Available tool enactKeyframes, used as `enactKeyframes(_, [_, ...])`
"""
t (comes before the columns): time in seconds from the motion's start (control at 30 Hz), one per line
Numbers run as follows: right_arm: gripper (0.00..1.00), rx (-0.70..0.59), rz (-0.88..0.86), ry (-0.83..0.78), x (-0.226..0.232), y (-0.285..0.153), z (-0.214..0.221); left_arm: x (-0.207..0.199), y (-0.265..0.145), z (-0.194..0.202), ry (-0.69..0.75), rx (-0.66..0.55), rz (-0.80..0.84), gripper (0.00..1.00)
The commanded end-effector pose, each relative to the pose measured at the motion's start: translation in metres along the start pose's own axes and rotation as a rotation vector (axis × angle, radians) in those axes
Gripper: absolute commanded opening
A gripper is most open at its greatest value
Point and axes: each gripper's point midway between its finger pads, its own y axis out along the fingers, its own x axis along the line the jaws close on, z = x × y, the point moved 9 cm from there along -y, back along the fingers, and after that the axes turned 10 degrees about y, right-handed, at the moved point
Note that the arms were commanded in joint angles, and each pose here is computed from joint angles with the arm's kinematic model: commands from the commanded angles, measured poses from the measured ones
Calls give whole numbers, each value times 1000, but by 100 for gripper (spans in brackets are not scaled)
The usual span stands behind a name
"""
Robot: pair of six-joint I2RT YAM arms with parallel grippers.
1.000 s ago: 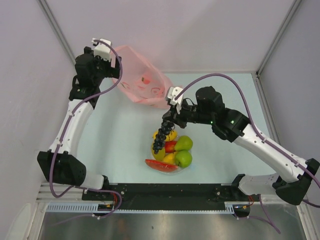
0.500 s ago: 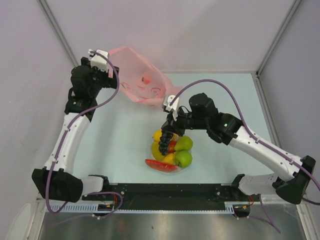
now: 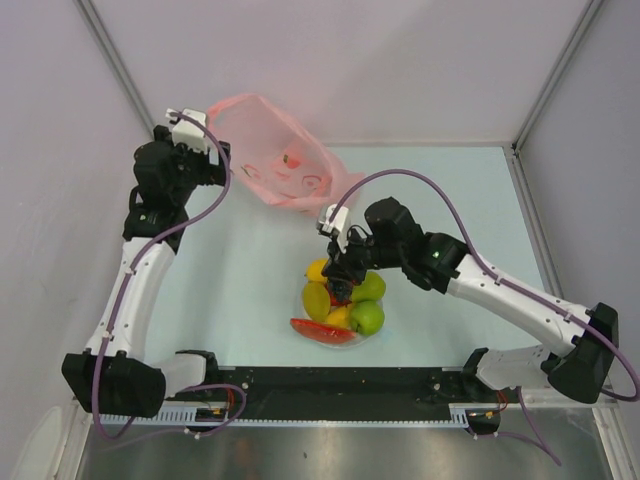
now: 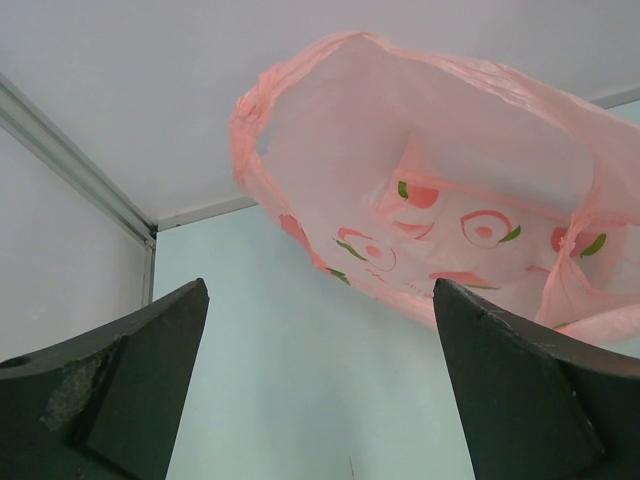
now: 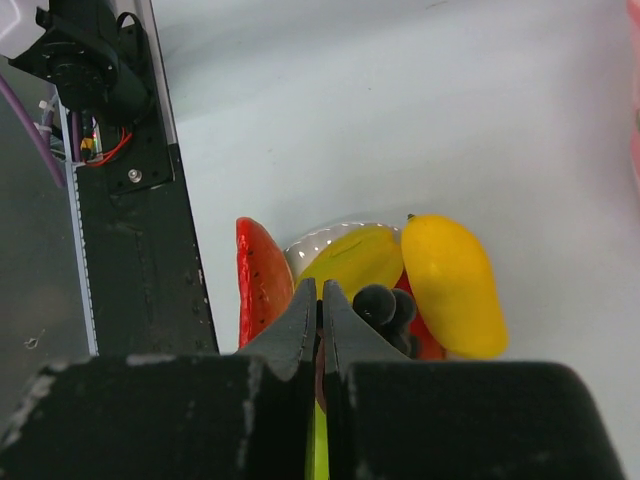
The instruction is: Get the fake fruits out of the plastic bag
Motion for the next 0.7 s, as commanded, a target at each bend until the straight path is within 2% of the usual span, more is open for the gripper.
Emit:
enactKeyframes(0.0, [0, -32, -31, 7, 3, 4, -7, 3, -9, -5, -29, -44, -4, 100])
enactKeyframes(0.67, [0, 6, -6, 35, -2, 11, 9, 0, -10, 5, -67, -36, 20, 100])
